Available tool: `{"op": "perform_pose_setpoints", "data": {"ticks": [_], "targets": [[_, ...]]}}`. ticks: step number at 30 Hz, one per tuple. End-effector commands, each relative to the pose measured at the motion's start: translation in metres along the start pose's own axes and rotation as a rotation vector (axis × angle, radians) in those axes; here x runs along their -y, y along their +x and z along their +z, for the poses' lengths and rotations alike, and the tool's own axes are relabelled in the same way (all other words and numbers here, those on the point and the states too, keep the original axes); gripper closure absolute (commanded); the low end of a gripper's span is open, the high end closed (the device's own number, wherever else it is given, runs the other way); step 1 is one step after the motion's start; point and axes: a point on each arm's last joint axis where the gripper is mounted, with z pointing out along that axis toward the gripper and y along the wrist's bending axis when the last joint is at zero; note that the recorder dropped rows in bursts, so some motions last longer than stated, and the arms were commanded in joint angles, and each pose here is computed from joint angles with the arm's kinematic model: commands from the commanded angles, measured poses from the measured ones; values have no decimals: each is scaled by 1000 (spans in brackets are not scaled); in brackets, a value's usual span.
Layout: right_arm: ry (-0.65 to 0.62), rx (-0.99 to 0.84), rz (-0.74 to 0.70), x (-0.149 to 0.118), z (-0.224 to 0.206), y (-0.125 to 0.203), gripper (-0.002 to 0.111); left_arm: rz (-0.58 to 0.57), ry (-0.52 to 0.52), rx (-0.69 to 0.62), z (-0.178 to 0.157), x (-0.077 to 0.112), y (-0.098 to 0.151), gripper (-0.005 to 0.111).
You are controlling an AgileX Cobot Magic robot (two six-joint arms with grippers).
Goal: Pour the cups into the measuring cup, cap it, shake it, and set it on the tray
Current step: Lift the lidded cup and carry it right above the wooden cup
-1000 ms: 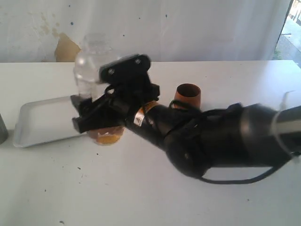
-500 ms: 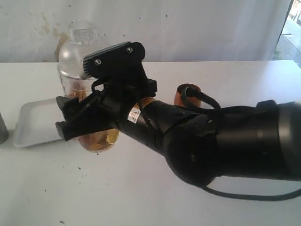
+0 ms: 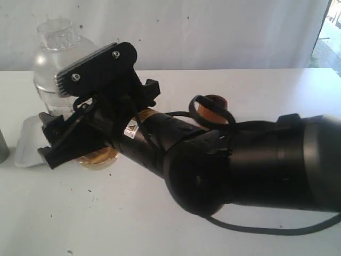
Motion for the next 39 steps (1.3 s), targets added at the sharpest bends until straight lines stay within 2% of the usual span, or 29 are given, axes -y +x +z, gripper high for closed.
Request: {"op": "perform_pose_setpoints", "data": {"ticks": [1,2,3,4,5,6,9,11,14,17,23,30,37,39], "targets": [[-129,54,-166,-15,-4,-18,108,9,3,10,0,0,0,107],[-76,94,-148,-10,-2,-19,108,9,3,10,0,0,0,107],[184,112,66,26,3,-20,108,9,3,10,0,0,0,107],[211,98,85,33,2,-23,108,9,3,10,0,0,0,107],[157,83,-84,36,-4,-32,108,9,3,10,0,0,0,107],[180,100,-163,42,-11,-40,108,9,3,10,0,0,0,107],[352,139,-219,84,-33,-63,108,9,3,10,0,0,0,107],[416,110,-228,114,-42,-67,108,9,3,10,0,0,0,107],[515,20,-272,158,-46,-56,108,9,3,10,0,0,0,107],[562,-57,-358,179,-44,-44,108,9,3,10,0,0,0,107],[583,-217,-551,204,-33,-17,108,9,3,10,0,0,0,107],[509,-277,-583,211,-1,-7,108,9,3,10,0,0,0,107],[483,-330,-701,218,23,5,108,9,3,10,0,0,0,107],[465,-367,-774,220,28,13,108,9,3,10,0,0,0,107]]}}
